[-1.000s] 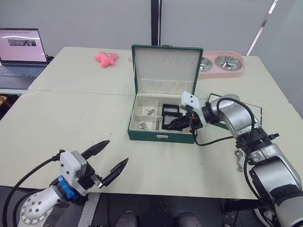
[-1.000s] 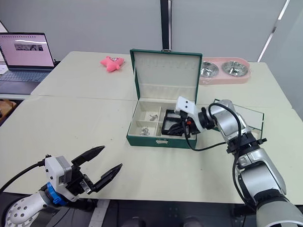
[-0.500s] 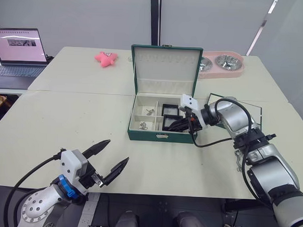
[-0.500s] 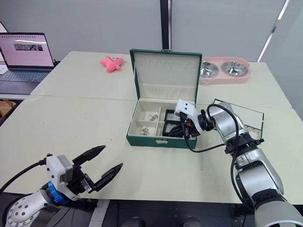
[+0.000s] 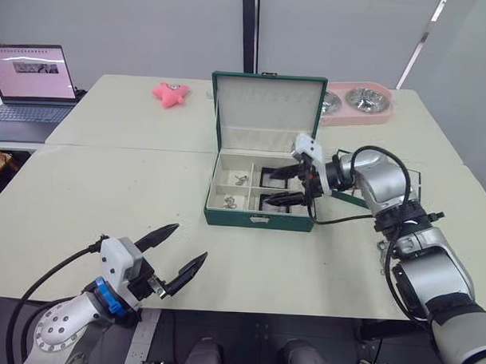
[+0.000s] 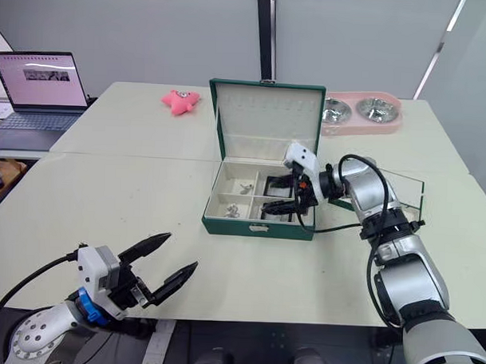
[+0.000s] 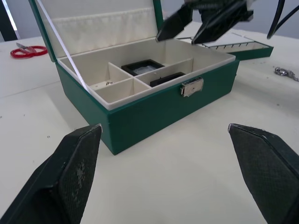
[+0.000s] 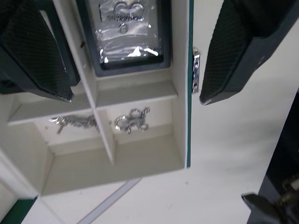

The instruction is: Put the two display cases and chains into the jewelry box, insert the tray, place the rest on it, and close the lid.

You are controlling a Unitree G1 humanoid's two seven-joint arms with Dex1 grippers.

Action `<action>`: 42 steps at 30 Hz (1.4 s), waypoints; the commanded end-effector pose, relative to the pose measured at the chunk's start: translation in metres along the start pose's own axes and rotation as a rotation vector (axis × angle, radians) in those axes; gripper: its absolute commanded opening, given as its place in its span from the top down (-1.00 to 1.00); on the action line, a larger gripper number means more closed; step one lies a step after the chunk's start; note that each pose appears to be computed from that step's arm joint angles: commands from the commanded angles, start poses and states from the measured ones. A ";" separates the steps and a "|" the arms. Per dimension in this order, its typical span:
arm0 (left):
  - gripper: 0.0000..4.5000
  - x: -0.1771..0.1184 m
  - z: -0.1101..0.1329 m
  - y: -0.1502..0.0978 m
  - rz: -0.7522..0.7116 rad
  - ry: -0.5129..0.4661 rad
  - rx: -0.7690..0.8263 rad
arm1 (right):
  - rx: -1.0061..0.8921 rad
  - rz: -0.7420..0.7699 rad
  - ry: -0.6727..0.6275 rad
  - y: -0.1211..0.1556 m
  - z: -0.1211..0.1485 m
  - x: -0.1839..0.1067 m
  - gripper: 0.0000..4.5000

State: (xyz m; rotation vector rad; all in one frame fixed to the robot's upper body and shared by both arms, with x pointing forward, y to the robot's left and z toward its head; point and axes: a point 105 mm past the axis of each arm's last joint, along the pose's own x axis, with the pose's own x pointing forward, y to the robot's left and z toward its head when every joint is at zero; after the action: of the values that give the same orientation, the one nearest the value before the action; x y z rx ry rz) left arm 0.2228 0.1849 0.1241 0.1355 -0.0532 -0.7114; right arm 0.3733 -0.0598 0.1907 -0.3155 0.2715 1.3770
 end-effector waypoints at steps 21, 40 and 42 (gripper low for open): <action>-1.00 -0.022 0.000 0.087 0.109 0.117 0.009 | 0.091 -0.534 -0.160 0.034 -0.099 -0.158 -0.98; -1.00 -0.062 -0.011 0.136 0.321 0.140 0.011 | 0.246 -0.912 -0.142 0.050 -0.166 -0.230 -0.98; -1.00 -0.062 -0.013 0.136 0.331 0.135 0.006 | 0.253 -0.954 -0.143 0.050 -0.172 -0.235 -0.98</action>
State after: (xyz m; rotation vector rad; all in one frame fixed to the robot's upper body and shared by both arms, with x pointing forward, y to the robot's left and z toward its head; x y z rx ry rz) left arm 0.2660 0.3212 0.1197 0.1507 0.0929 -0.4053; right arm 0.2834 -0.3210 0.1057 -0.0852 0.1873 0.4604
